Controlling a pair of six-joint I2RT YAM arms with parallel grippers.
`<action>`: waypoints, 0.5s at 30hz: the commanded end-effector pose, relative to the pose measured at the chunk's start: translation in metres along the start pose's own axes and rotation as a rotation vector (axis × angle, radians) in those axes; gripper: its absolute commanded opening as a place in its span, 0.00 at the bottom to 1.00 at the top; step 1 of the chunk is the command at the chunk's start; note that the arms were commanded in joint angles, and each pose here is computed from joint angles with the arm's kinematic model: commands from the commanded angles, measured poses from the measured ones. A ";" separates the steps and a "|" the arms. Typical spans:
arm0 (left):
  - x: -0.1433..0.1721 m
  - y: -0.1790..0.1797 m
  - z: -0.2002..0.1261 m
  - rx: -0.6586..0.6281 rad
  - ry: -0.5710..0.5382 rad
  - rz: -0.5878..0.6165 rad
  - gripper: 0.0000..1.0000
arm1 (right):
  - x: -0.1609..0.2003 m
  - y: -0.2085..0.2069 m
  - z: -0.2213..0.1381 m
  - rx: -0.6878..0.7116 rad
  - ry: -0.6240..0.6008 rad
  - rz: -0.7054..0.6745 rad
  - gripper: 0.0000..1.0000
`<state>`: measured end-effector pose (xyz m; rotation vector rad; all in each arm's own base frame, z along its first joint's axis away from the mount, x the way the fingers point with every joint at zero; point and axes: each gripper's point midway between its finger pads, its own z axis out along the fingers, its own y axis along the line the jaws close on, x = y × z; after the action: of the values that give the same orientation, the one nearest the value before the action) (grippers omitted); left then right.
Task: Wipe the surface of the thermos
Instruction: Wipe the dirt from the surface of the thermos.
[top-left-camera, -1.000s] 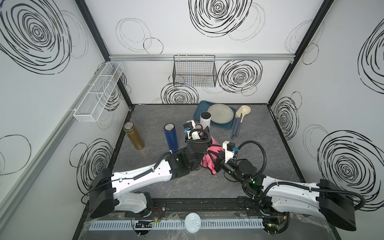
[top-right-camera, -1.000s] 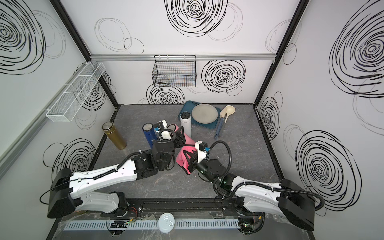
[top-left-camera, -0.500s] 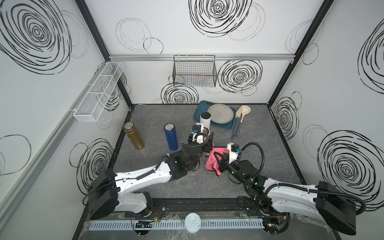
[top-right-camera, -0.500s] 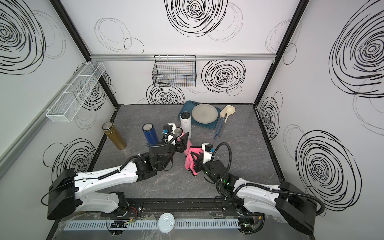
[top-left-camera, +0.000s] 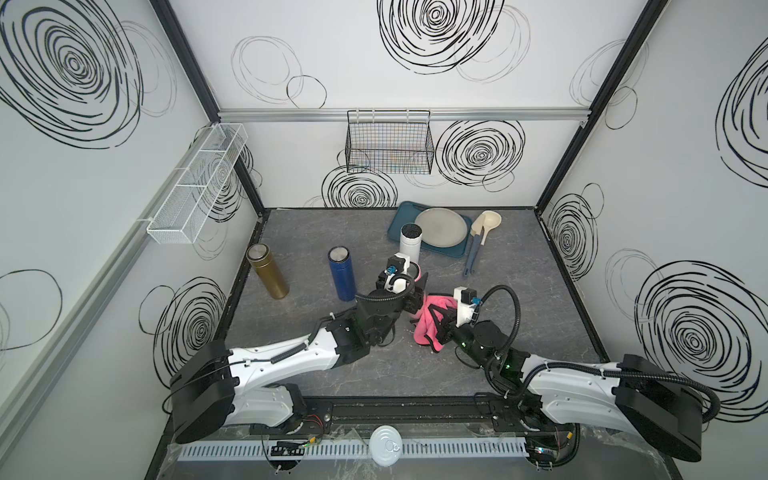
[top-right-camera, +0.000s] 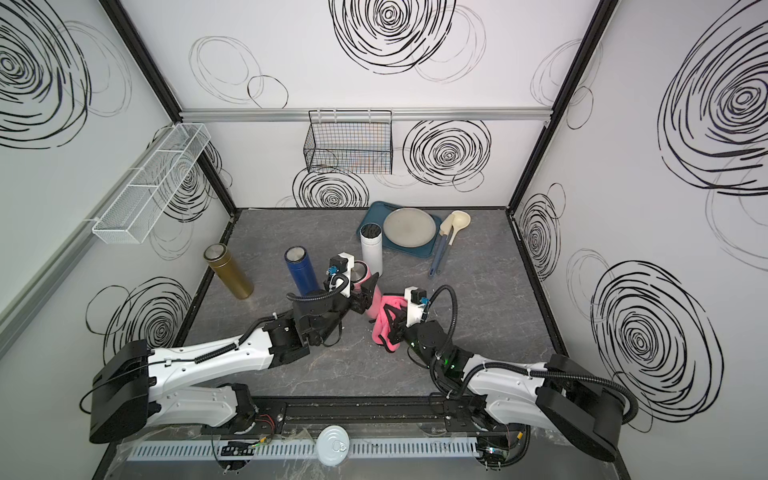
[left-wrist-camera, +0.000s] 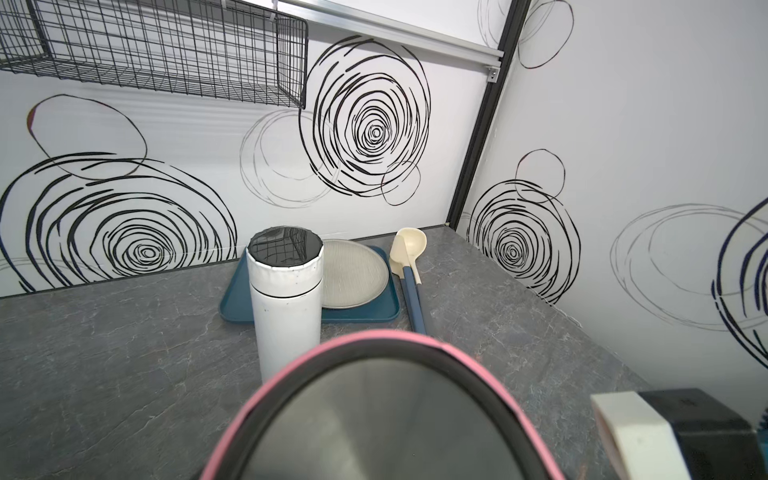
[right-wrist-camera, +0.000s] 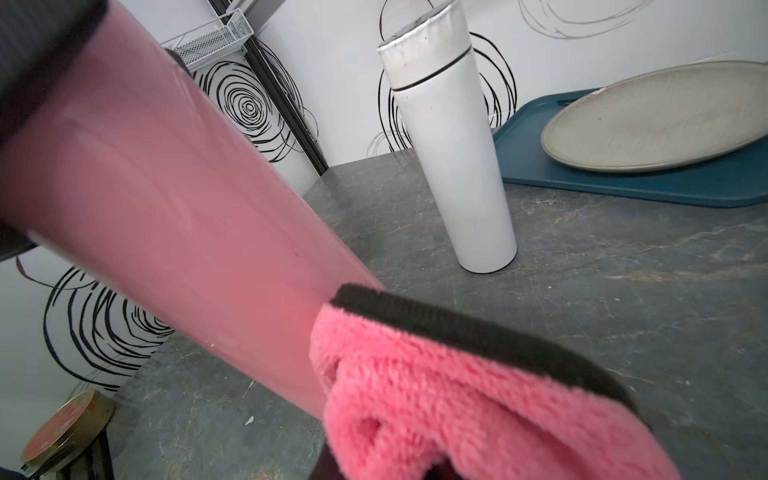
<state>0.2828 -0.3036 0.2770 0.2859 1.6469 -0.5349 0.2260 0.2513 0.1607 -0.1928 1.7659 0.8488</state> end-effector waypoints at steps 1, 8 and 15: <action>-0.055 -0.027 -0.013 0.138 -0.179 -0.108 0.00 | -0.043 0.028 -0.002 -0.081 -0.104 0.013 0.00; -0.053 -0.031 -0.018 0.175 -0.188 -0.077 0.00 | -0.068 0.051 -0.010 -0.168 -0.157 0.006 0.00; -0.049 -0.035 -0.023 0.217 -0.205 -0.052 0.00 | -0.005 -0.007 0.006 0.007 -0.033 0.073 0.00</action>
<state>0.2750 -0.3060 0.2716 0.3619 1.6030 -0.5480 0.2317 0.2572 0.1910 -0.1700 1.6825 0.9132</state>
